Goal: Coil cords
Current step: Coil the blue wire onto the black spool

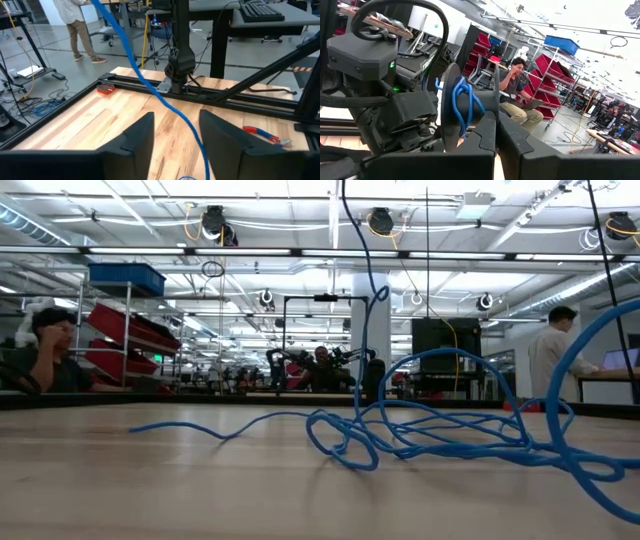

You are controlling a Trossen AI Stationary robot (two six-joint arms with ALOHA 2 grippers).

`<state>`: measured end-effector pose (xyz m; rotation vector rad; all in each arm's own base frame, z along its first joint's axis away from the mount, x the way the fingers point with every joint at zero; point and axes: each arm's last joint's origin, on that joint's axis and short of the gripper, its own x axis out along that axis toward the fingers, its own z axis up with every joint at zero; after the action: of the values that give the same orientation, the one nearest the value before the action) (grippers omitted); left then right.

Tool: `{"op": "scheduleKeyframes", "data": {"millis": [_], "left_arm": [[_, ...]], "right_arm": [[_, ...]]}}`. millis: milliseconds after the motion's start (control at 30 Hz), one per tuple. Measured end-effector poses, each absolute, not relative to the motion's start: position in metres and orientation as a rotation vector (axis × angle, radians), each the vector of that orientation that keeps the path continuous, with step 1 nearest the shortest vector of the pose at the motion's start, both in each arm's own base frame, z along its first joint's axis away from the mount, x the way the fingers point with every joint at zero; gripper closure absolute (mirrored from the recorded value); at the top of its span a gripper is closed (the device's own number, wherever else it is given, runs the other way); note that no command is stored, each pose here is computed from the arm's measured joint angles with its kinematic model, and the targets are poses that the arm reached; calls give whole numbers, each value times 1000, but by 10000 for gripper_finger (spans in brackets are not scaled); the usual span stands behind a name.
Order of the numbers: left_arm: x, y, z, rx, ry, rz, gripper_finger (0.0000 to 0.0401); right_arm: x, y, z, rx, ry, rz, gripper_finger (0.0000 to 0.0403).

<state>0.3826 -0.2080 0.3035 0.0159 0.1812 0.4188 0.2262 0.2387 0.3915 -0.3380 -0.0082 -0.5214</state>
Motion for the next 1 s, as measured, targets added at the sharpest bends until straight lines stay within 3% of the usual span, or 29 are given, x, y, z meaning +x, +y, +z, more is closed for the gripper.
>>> {"op": "scheduleKeyframes", "data": {"millis": [333,567,1000], "left_arm": [[383,-208,303,44,188,418,388],[386,-203,302,47,191,434,395],[391,-198,304,7,175,374,398]], "right_arm": [[226,239,392,-330,-15,-516,403],[230,238,393,-229,-87,-459,403],[265,217,369,-220,1,-567,403]]}}
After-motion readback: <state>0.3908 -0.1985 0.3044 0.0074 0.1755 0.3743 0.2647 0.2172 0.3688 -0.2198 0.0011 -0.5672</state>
